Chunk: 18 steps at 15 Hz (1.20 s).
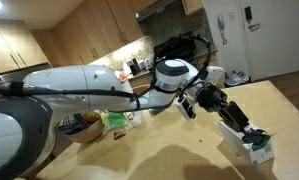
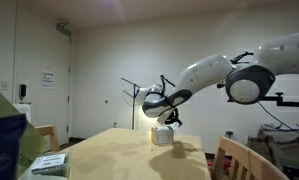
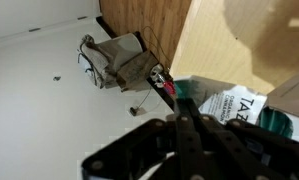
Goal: Take the white object from the table and place it in the box on the table
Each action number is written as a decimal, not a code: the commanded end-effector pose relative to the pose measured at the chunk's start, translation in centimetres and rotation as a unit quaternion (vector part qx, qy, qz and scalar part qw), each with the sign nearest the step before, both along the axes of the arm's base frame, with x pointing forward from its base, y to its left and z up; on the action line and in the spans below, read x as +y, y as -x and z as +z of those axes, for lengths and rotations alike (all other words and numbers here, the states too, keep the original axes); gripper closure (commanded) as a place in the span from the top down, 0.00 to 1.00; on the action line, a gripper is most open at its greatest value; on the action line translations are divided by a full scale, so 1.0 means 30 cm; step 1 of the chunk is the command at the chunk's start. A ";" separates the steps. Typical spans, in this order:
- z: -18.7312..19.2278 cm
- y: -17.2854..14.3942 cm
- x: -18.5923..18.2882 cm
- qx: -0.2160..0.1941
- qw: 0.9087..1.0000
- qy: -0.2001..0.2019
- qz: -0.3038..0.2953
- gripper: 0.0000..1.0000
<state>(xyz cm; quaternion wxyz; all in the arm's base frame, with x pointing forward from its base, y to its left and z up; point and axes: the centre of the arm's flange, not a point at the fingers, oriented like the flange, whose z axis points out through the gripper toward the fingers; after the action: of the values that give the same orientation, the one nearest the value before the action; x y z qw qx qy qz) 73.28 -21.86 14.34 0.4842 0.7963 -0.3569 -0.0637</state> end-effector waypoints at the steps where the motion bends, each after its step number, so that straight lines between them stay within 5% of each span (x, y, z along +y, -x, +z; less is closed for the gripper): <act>1: -0.039 -0.225 -0.028 -0.008 1.000 0.001 -0.030 0.01; 14: 0.062 -0.257 -0.037 -0.095 0.992 0.000 -0.089 0.01; 18: 0.062 -0.255 -0.051 -0.123 0.985 0.026 -0.122 0.01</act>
<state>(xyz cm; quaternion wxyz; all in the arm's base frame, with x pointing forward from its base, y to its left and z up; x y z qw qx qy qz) 73.58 -21.92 16.49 0.4488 0.7577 -0.4737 -0.0123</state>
